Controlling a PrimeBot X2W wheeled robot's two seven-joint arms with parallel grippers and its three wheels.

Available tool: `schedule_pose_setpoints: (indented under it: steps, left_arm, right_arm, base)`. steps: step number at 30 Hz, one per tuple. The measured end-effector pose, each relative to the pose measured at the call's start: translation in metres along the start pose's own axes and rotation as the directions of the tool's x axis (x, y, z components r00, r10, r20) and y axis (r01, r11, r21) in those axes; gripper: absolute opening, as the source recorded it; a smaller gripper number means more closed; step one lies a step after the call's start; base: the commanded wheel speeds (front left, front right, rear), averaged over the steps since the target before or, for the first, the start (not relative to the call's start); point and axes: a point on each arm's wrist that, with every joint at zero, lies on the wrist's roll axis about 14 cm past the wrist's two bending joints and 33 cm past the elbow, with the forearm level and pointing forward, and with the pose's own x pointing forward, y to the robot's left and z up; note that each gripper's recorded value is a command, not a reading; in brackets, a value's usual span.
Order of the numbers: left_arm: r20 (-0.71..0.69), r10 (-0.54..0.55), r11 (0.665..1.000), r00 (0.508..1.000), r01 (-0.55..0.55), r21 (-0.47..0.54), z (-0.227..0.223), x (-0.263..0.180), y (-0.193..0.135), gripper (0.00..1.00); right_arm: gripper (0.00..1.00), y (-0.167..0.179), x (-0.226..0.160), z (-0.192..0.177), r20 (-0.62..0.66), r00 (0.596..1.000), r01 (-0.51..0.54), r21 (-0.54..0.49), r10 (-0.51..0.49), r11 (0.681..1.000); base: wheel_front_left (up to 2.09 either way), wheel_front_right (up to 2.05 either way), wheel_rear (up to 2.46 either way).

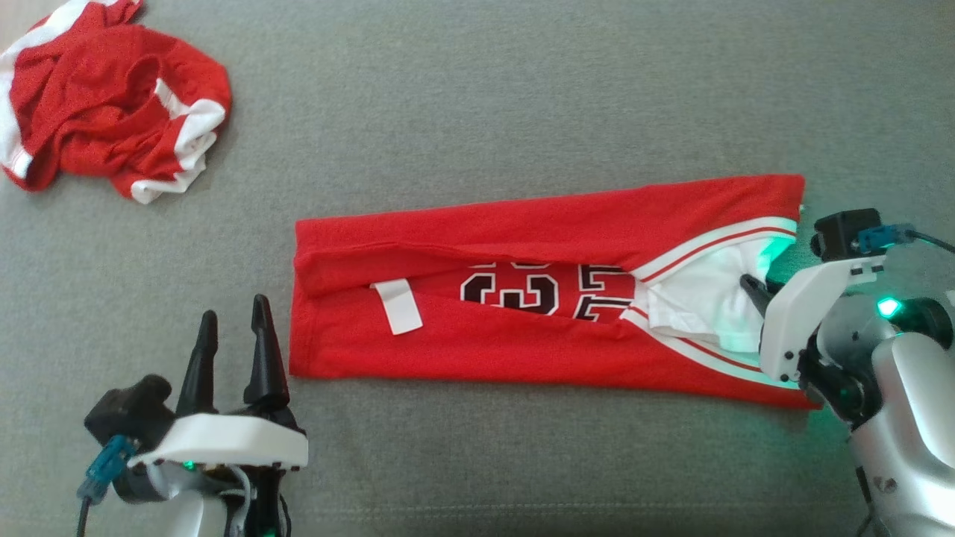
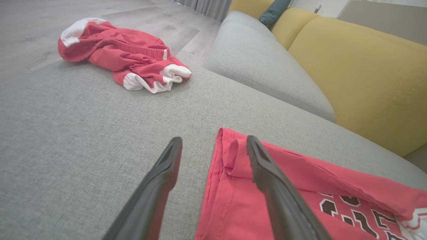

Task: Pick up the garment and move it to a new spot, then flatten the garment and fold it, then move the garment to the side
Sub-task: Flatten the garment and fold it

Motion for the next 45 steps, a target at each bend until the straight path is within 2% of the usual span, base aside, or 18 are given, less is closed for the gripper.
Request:
schedule_pose_setpoints:
  steps: [7, 11, 12, 14, 19, 23, 27, 33, 37, 45]
  left_arm:
    - [0.001, -0.05, 0.999, 0.999, 0.05, 0.011, 0.0, 0.002, -0.015, 1.0]
    - [0.0, -0.088, 0.996, 0.996, 0.088, 0.011, 0.0, 0.005, -0.027, 1.0]
    - [-0.001, -0.109, 0.994, 0.994, 0.109, 0.015, -0.001, 0.006, -0.034, 1.0]
    - [-0.003, -0.129, 0.991, 0.992, 0.129, 0.016, -0.002, 0.007, -0.041, 1.0]
    - [-0.014, -0.166, 0.986, 0.986, 0.166, 0.017, -0.005, 0.008, -0.053, 1.0]
    - [-0.014, -0.179, 0.984, 0.984, 0.179, 0.019, -0.005, 0.007, -0.057, 1.0]
    - [-0.006, -0.18, 0.983, 0.984, 0.18, 0.025, -0.001, 0.005, -0.057, 1.0]
    - [0.008, -0.169, 0.985, 0.986, 0.168, 0.029, 0.004, 0.0, -0.052, 1.0]
    - [0.015, -0.156, 0.987, 0.988, 0.155, 0.031, 0.007, -0.004, -0.047, 1.0]
    - [0.02, -0.133, 0.991, 0.991, 0.132, 0.029, 0.008, -0.011, -0.038, 1.0]
  right_arm:
    - [0.0, -0.013, -0.013, 0.004, 0.072, 0.997, 0.035, 0.035, -0.037, 0.999]
    - [0.0, -0.044, -0.031, 0.01, 0.125, 0.986, 0.106, 0.066, -0.114, 0.992]
    - [0.0, -0.063, -0.044, 0.014, 0.152, 0.975, 0.149, 0.082, -0.16, 0.985]
    - [0.0, -0.079, -0.057, 0.016, 0.171, 0.965, 0.186, 0.097, -0.2, 0.978]
    - [0.0, -0.086, -0.072, 0.014, 0.197, 0.955, 0.199, 0.123, -0.22, 0.972]
    - [0.0, -0.061, -0.071, 0.013, 0.217, 0.964, 0.131, 0.113, -0.153, 0.985]
    - [0.0, -0.021, -0.071, 0.031, 0.274, 0.961, 0.026, 0.06, -0.041, 0.998]
    - [0.0, 0.035, -0.079, 0.048, 0.316, 0.941, -0.123, -0.024, 0.124, 0.992]
    - [0.0, 0.08, -0.081, 0.055, 0.316, 0.914, -0.246, -0.061, 0.253, 0.967]
    - [0.0, 0.166, -0.071, 0.053, 0.271, 0.851, -0.45, -0.067, 0.451, 0.89]
  base:
    - [0.0, 0.0, 0.0]
    - [0.0, 0.0, 0.0]
    - [0.0, 0.0, 0.0]
    - [0.0, 0.0, 0.0]
    - [0.0, 0.0, 0.0]
    - [0.0, 0.0, 0.0]
    - [0.0, 0.0, 0.0]
    - [0.0, 0.0, 0.0]
    - [0.0, 0.0, 0.0]
    - [0.0, 0.0, 0.0]
